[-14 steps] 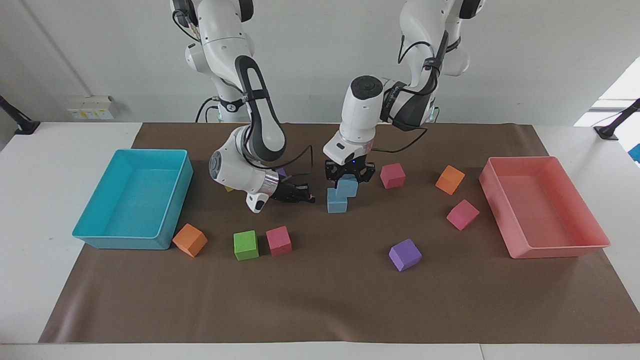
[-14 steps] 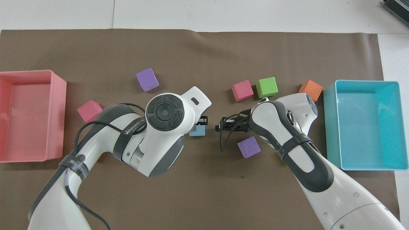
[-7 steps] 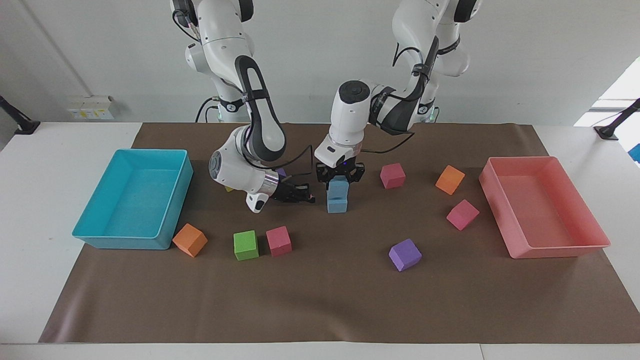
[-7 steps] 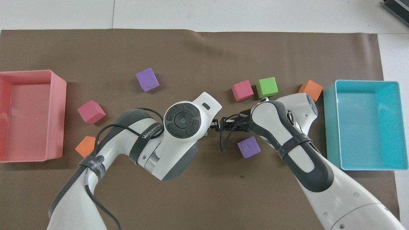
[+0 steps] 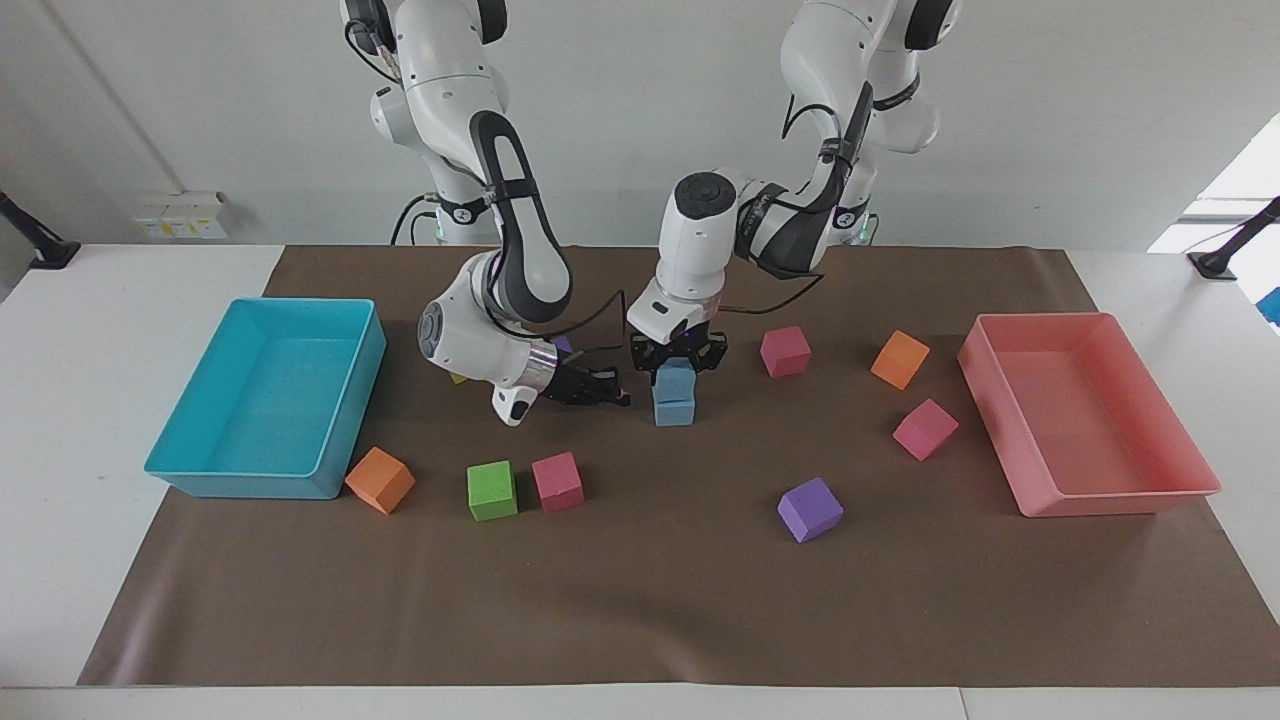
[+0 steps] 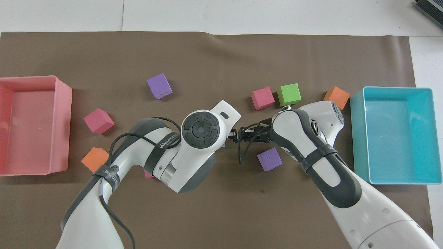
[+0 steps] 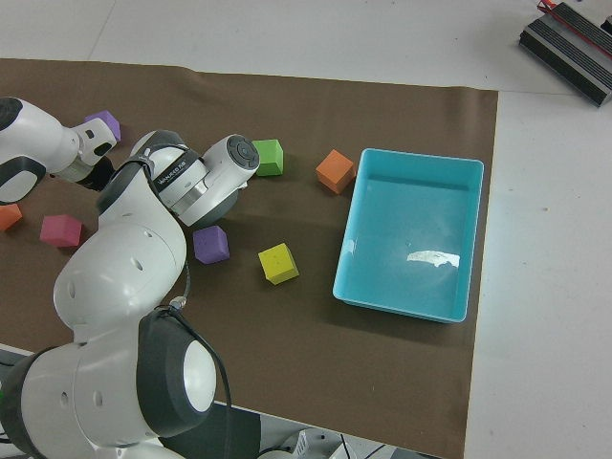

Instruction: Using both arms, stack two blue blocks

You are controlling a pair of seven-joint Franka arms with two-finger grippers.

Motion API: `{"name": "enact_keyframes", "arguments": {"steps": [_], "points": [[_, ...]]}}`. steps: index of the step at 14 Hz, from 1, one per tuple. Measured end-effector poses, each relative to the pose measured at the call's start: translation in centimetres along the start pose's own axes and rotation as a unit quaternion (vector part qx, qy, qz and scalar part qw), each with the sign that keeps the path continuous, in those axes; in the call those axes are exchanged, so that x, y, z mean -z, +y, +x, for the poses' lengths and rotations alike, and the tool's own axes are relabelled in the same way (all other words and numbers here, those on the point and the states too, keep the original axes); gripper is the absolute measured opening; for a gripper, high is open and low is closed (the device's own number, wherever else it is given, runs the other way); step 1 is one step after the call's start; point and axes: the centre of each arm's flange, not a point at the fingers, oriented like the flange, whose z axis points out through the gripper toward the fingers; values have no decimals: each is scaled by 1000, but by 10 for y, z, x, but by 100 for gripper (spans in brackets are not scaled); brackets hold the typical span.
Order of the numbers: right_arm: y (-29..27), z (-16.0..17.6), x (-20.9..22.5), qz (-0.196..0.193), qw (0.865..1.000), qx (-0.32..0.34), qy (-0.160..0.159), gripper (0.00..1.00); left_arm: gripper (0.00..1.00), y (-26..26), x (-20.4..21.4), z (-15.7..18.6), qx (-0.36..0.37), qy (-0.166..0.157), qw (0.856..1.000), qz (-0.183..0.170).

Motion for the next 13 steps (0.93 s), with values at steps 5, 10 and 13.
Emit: {"name": "enact_keyframes", "arguments": {"steps": [5,10,13], "points": [[0,0,0,0,1000,0,0,1,59,-1,-3,0,0,-3,1000,2],[0,0,0,0,1000,0,0,1,83,-1,-3,0,0,-3,1000,3],[0,0,0,0,1000,0,0,1,100,-1,-3,0,0,-3,1000,2]]}}
